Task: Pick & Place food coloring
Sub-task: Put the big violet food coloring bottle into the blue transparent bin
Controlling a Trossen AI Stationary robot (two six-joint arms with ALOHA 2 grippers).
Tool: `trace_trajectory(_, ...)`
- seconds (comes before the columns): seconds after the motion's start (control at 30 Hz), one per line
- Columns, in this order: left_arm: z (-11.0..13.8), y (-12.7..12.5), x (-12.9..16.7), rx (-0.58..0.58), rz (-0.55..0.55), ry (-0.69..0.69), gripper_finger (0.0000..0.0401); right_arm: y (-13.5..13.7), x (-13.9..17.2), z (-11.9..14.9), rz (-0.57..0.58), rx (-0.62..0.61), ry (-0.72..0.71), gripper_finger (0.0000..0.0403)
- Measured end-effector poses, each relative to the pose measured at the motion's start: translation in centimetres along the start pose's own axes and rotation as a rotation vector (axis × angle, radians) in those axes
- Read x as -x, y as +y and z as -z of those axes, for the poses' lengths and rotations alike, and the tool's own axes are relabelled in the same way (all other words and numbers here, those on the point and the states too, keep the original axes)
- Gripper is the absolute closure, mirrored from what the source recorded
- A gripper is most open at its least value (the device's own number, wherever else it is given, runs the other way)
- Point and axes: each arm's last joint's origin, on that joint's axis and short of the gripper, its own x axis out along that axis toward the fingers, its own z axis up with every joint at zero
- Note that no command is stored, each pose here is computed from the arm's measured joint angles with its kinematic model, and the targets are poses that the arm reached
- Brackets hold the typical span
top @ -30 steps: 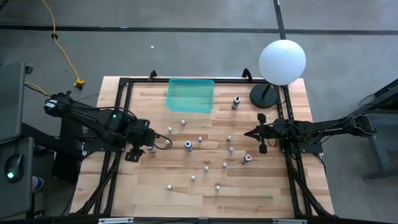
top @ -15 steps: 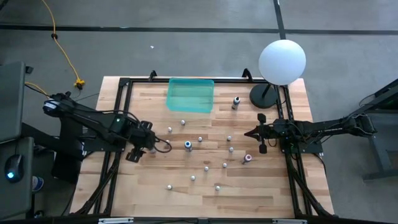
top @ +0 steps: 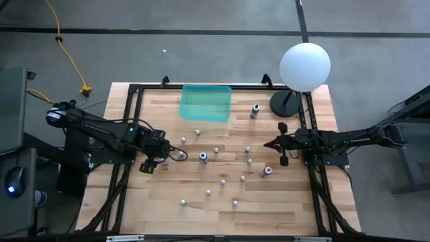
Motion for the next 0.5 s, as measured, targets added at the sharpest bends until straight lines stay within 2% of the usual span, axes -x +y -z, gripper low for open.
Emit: trace_trajectory(0.5, -0.29, -0.05, -0.73, -0.005, 0.002, 0.028, 0.0126, 0.0, 0.0, -0.04, 0.0, 0.0, -0.004, 0.0402)
